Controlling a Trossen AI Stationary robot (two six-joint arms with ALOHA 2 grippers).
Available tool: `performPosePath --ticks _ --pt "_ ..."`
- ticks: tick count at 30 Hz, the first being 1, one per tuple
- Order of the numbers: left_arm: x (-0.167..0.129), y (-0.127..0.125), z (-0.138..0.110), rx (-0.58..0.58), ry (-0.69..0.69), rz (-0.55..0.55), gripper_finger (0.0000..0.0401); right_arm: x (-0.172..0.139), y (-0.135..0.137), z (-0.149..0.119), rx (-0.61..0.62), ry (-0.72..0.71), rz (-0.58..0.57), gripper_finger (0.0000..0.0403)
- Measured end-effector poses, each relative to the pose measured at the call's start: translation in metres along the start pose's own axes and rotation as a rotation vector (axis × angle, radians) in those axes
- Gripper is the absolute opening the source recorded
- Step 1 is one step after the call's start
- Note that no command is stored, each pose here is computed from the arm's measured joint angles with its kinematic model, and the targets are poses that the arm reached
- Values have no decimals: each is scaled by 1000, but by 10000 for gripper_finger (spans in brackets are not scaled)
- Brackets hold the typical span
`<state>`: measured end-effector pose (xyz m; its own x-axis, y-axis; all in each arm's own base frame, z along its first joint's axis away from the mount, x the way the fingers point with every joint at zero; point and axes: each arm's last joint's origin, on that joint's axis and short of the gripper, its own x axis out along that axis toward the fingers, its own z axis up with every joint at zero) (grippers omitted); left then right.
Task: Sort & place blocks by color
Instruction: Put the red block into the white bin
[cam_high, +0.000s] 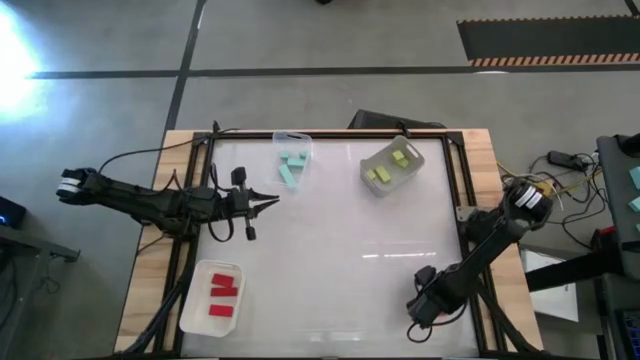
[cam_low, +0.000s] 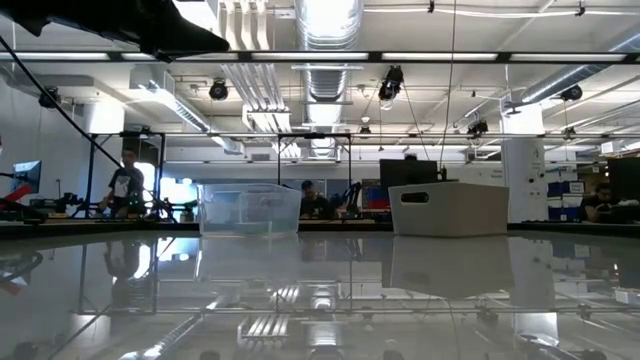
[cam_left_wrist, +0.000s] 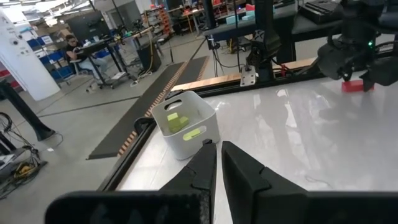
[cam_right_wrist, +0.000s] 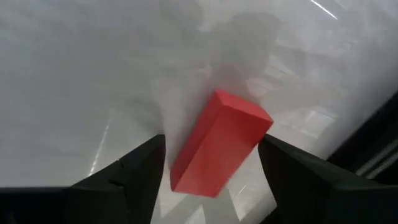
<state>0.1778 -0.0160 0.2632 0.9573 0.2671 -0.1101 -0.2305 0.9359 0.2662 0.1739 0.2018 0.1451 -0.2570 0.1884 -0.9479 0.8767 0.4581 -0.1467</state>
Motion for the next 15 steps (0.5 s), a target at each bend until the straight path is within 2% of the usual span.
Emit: performPosePath --ticks 4,10,15 --pt "0 0 0 0 0 0 10 8 4 2 -20 -15 -21 218" --pt "0 0 0 -5 -1 0 10 8 7 4 -75 -52 8 114" --pt "3 -2 -1 -57 1 -7 10 -18 2 13 -117 -205 143 113"
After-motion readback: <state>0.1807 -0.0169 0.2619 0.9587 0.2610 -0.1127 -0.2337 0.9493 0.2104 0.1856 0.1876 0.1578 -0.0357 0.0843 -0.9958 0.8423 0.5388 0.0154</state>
